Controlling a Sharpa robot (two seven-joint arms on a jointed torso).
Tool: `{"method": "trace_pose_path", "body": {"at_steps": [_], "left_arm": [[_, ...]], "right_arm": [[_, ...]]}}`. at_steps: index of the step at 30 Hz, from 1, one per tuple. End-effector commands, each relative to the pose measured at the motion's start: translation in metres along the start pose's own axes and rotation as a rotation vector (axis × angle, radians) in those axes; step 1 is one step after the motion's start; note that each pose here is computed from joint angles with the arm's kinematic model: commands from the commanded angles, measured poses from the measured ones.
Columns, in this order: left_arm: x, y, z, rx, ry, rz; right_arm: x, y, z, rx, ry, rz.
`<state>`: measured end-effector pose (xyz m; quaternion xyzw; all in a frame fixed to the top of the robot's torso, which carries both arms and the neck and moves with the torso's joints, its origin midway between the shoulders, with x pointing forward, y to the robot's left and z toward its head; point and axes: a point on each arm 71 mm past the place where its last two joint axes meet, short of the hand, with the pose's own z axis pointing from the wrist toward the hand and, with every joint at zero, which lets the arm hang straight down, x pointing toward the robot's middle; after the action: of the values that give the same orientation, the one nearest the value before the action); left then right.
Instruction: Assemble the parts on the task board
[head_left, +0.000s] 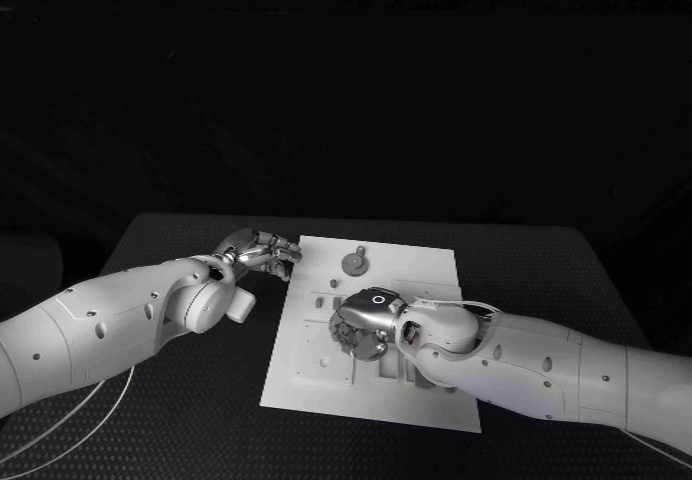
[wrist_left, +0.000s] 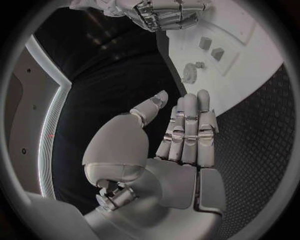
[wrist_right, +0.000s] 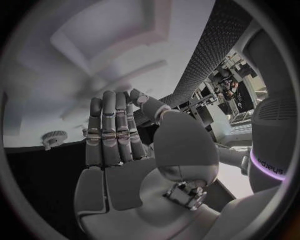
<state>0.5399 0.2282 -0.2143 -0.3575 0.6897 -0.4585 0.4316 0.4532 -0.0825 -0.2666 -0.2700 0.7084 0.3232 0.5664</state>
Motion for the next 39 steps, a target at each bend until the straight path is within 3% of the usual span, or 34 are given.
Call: {"method": "trace_pose_path", "body": {"at_steps": [1,10,21,28,36,39], "left_arm": [[0.001,-0.0016,0.0001,0.009,0.004,-0.006],[-0.0008,-0.0009,-0.0004,0.008,0.001,-0.005],[-0.0028,-0.0003,-0.001,0.008,-0.004,-0.005],[-0.0049,0.0003,-0.0013,0.008,-0.01,-0.004],[-0.0042,0.0001,-0.0002,0.009,-0.01,-0.004],[-0.0041,0.0001,0.0001,0.01,-0.011,-0.004]], "right_arm": [[0.008,-0.004,-0.004,0.018,0.018,0.022],[0.005,-0.009,-0.009,0.035,-0.015,0.032],[-0.005,-0.016,-0.021,0.064,-0.106,0.038],[-0.036,-0.027,-0.028,0.09,-0.17,0.057],[-0.075,-0.054,-0.044,0.166,-0.197,0.118],[-0.084,-0.068,-0.054,0.219,-0.174,0.109]]}}
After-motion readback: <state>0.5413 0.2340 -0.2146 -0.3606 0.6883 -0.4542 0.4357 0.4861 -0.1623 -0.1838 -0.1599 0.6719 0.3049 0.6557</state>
